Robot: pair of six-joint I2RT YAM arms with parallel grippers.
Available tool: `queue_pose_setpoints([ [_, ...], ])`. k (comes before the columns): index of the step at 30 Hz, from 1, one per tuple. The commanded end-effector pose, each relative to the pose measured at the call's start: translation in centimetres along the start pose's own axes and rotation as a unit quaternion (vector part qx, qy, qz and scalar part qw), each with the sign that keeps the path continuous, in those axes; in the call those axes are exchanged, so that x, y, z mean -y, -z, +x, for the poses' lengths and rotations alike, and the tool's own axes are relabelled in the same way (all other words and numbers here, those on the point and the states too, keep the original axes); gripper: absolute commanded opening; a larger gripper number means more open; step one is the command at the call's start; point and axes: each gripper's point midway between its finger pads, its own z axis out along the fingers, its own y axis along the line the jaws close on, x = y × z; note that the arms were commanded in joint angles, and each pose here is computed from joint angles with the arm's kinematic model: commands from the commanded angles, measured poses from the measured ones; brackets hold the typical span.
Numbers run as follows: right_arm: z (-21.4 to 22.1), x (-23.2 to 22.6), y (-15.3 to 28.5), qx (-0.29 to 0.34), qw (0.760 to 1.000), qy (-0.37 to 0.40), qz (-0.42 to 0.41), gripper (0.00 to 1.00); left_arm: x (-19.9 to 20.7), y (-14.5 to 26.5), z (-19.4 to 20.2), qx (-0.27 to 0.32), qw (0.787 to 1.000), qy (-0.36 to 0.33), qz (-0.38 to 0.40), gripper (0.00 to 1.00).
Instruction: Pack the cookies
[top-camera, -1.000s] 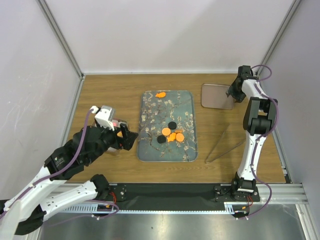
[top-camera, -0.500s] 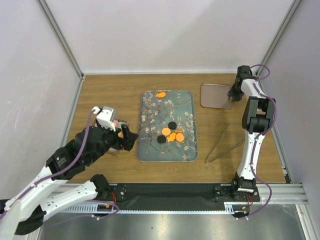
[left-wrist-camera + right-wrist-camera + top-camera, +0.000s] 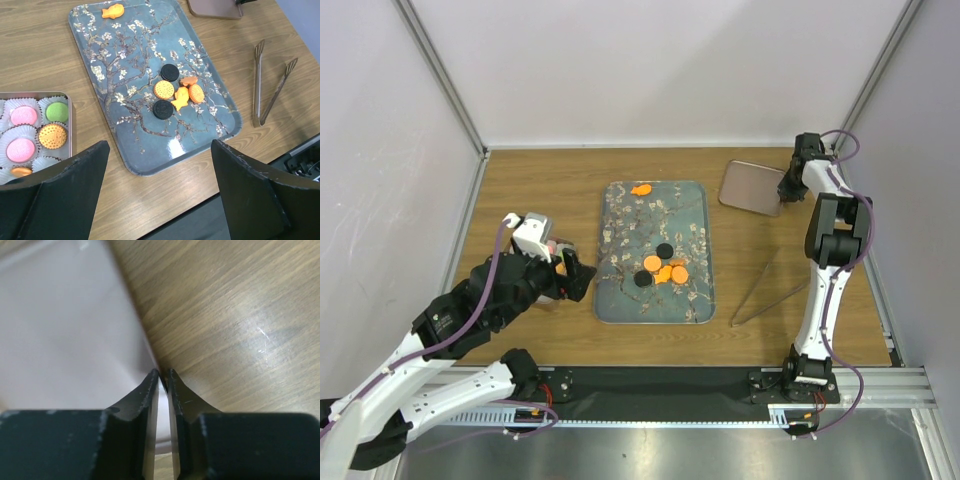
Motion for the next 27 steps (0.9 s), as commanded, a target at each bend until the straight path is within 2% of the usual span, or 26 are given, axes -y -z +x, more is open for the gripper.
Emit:
queue_pose_setpoints([
  [1,0.7,0.8,0.8,-0.002,1.0,0.006,0.007,0.15,-0.2,-0.2,-0.7,0.016,1.0,-0.009,-0.004,0.89],
  [9,-0.5,0.6,3.4,0.018,1.0,-0.001,-0.009,0.0,-0.2,-0.5,-0.8,0.017,1.0,-0.01,-0.009,0.91],
  [19,-3.3,-0.6,10.4,0.074,0.996,-0.022,-0.054,0.0,-1.0,-1.8,-1.3,0.001,1.0,0.002,-0.029,0.91],
  [23,-3.6,-1.7,14.2,0.094,0.991,-0.023,-0.089,0.0,-2.8,-2.0,-2.6,0.009,0.999,0.012,-0.046,0.92],
  [27,-2.7,-3.2,17.7,0.11,0.986,-0.011,-0.122,0.0,-2.9,-3.2,-2.7,-0.008,0.999,0.036,-0.016,0.92],
])
